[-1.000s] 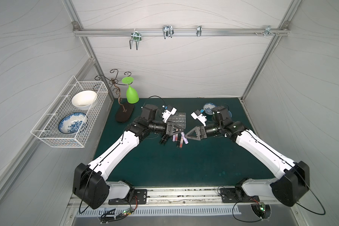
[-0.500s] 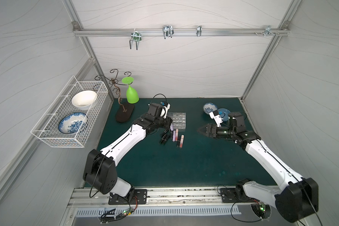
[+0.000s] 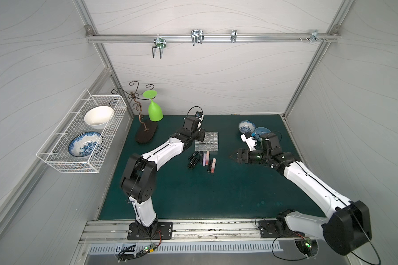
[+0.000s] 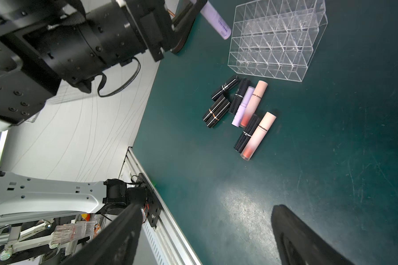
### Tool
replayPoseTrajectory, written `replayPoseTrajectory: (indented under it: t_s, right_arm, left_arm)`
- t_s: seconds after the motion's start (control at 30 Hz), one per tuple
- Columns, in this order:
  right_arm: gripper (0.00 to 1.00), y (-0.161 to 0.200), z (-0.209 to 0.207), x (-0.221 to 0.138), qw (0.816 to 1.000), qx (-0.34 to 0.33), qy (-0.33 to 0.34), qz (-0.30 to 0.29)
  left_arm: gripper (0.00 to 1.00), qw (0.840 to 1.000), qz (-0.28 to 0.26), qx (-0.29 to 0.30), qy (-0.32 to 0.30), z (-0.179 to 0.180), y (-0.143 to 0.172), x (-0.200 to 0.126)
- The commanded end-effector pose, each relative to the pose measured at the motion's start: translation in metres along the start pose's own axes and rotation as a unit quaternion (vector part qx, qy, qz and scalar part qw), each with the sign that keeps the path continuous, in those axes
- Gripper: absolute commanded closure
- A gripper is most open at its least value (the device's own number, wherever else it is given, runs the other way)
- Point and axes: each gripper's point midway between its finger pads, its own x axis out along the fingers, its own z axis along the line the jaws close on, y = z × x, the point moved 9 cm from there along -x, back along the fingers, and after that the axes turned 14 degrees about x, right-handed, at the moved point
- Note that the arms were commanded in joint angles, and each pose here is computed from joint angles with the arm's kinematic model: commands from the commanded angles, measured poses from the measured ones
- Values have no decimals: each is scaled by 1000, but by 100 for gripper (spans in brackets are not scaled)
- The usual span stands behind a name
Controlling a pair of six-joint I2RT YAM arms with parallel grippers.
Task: Arrange the lipsticks in the organizer
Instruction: Place the lipstick in the storage box.
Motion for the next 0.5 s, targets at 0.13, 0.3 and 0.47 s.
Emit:
replayPoseTrajectory:
  t_s: [0.13, 0.3, 0.47]
  right_arm:
    - [10, -5, 3, 4, 1000, -17, 5, -2]
    - [11, -4, 3, 8, 1000, -17, 2, 6]
    - [11, -3, 2, 9, 1000, -17, 4, 7]
  left_arm:
    - [100, 998, -43, 8, -47, 13, -18, 10]
    - [100, 998, -27, 16, -55, 13, -8, 17]
    - [100, 998, -17, 18, -62, 13, -2, 24]
